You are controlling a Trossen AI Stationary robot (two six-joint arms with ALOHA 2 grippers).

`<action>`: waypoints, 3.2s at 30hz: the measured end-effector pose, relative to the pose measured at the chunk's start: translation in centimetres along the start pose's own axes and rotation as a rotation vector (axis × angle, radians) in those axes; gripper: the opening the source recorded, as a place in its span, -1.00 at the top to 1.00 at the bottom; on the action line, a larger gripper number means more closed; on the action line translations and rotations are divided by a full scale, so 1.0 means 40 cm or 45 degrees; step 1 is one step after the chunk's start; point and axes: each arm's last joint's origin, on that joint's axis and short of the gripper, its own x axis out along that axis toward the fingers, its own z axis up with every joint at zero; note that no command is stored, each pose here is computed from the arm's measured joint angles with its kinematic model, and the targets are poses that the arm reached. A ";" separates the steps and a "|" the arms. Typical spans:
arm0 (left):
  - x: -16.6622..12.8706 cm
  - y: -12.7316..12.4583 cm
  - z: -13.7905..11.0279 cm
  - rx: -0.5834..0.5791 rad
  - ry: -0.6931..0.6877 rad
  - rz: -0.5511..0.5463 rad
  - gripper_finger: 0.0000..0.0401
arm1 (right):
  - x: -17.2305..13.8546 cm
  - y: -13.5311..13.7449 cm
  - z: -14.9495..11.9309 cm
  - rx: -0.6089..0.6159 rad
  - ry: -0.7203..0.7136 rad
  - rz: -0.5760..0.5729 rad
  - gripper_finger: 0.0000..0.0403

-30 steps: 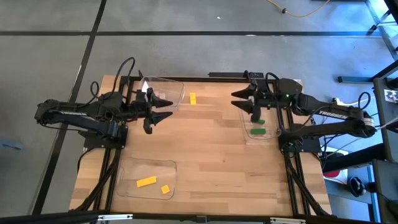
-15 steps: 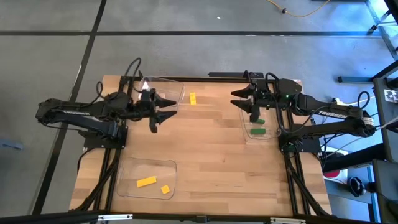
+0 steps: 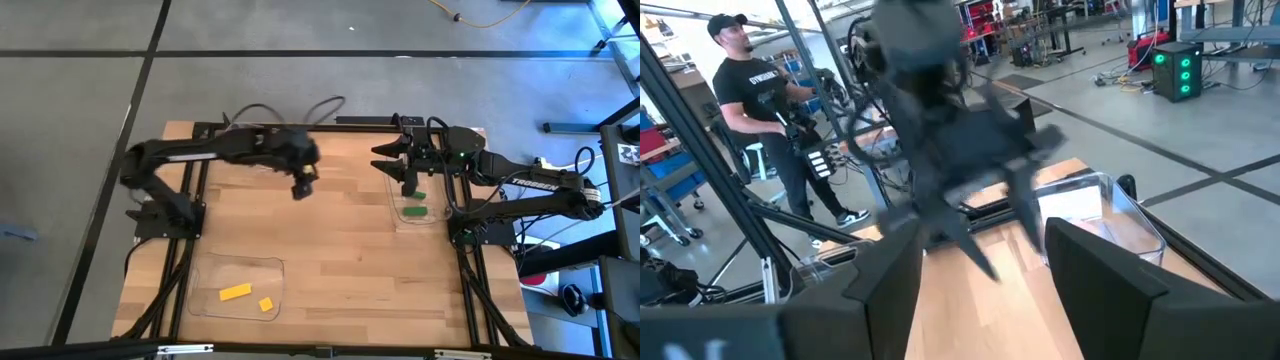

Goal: Sort & place blocks by color
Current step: Put the yellow block into the bottom left transparent bin

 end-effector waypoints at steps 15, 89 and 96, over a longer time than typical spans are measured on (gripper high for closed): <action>0.345 0.157 -0.024 0.275 0.575 0.160 -0.06 | 0.000 -0.001 0.000 0.068 -0.004 -0.020 -0.06; 0.016 0.160 -0.012 -0.103 -0.394 -0.095 0.89 | 0.000 -0.006 -0.001 0.092 -0.017 -0.097 -0.06; -0.158 0.050 -0.146 -0.212 -0.794 -0.242 0.89 | 0.000 -0.006 -0.001 0.087 -0.017 -0.096 -0.06</action>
